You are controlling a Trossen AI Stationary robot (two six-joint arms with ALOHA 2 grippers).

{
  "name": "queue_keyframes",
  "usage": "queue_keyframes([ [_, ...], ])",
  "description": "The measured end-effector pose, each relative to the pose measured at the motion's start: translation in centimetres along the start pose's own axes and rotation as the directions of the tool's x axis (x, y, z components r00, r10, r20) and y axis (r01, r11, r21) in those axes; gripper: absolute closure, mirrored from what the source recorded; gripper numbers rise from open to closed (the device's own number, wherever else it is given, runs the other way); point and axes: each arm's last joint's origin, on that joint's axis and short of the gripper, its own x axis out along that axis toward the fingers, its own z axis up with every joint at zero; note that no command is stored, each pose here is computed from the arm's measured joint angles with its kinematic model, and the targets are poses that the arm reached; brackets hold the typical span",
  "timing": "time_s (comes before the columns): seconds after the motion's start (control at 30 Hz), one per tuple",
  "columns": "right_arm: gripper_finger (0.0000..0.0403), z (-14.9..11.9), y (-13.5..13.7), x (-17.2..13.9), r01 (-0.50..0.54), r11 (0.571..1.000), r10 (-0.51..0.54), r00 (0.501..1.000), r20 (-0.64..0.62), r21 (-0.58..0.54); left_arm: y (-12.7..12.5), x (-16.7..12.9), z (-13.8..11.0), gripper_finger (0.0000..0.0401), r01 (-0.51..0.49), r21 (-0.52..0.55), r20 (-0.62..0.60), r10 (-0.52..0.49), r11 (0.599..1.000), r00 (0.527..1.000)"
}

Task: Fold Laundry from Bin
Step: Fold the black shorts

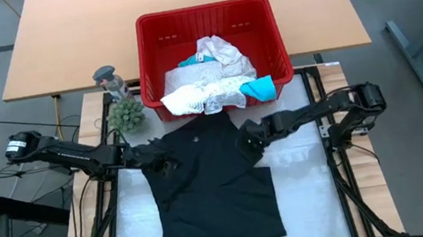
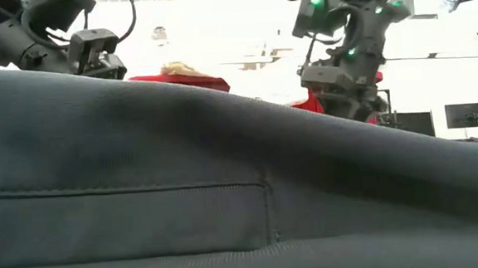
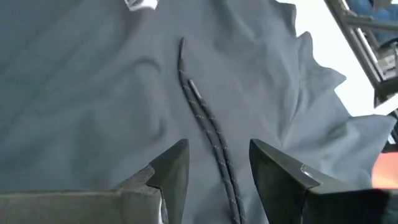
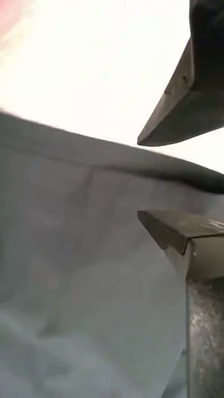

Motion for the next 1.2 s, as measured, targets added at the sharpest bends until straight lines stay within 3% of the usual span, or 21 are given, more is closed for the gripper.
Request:
queue_keyframes([
  [0.43, 0.0145, 0.5, -1.4, 2.5, 0.003, 1.000, -0.001, 0.992, -0.128, 0.021, -0.1, 0.7, -1.2, 0.0245, -0.023, 0.011, -0.051, 0.024, 1.000, 0.998],
  [0.93, 0.0143, 0.0, -0.4, 0.8, -0.026, 1.000, 0.027, 0.997, -0.078, 0.015, 0.0, 0.9, -1.3, 0.0246, -0.042, 0.009, -0.046, 0.042, 0.999, 0.998],
  [1.2, 0.0145, -1.7, 1.0, 2.9, -0.008, 1.000, 0.003, 0.986, -0.167, -0.025, 0.0, 0.9, -1.2, 0.0246, -0.050, 0.025, -0.034, 0.050, 0.998, 0.998],
])
